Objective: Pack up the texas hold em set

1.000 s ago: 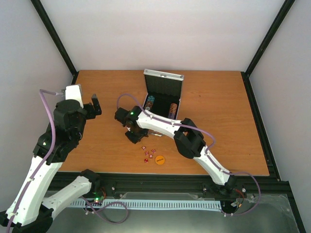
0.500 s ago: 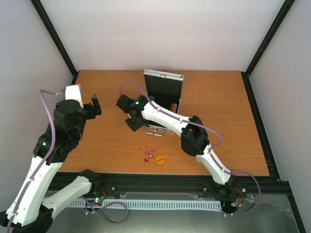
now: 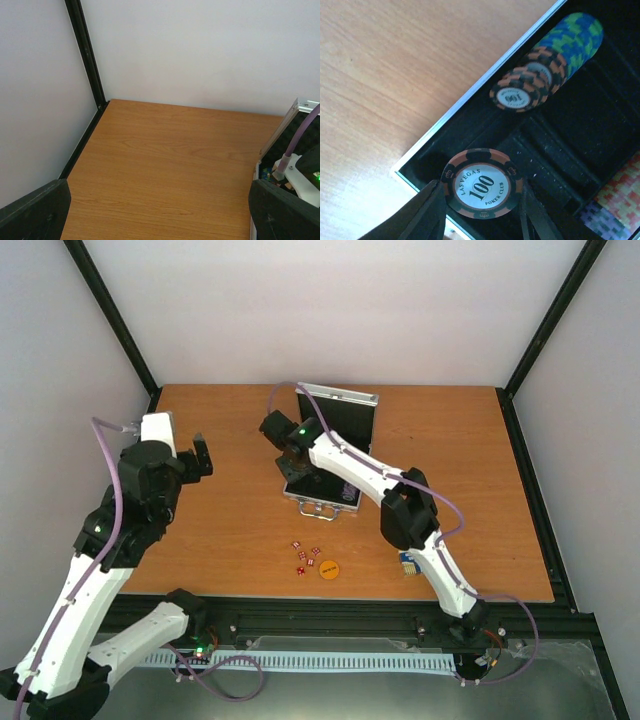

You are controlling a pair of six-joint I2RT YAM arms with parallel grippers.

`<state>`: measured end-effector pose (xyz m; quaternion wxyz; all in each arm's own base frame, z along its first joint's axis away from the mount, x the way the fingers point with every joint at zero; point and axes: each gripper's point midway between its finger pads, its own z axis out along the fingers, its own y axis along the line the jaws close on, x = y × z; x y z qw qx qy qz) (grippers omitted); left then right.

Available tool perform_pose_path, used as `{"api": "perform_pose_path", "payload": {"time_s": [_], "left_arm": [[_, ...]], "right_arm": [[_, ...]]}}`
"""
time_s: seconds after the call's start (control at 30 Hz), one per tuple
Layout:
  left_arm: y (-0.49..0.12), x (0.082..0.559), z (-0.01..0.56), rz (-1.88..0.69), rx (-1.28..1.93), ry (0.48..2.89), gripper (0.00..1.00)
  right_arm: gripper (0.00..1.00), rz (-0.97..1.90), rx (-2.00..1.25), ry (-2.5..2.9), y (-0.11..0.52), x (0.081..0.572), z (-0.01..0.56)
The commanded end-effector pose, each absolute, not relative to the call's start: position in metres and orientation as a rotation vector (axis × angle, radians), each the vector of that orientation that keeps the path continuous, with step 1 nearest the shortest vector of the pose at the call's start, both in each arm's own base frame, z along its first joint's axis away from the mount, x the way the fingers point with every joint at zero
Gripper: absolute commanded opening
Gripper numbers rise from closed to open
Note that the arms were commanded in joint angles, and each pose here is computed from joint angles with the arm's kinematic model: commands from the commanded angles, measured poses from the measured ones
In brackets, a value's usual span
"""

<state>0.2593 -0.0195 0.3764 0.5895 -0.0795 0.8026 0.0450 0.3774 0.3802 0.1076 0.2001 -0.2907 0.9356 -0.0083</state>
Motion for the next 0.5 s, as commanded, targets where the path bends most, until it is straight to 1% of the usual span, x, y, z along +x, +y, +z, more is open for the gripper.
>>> {"api": "perform_pose_path", "payload": {"time_s": [0.0, 0.2, 0.47], "left_arm": [[-0.021, 0.261, 0.380, 0.097, -0.179, 1.867, 1.00], [-0.022, 0.262, 0.379, 0.096, -0.178, 1.872, 1.00], [-0.022, 0.262, 0.378, 0.094, -0.176, 1.877, 1.00]], "right_arm": [[0.42, -0.043, -0.768, 2.536, 0.380, 0.403, 0.114], [0.42, -0.109, -0.734, 2.514, 0.373, 0.411, 0.097], [0.42, -0.108, -0.699, 2.499, 0.372, 0.417, 0.083]]}}
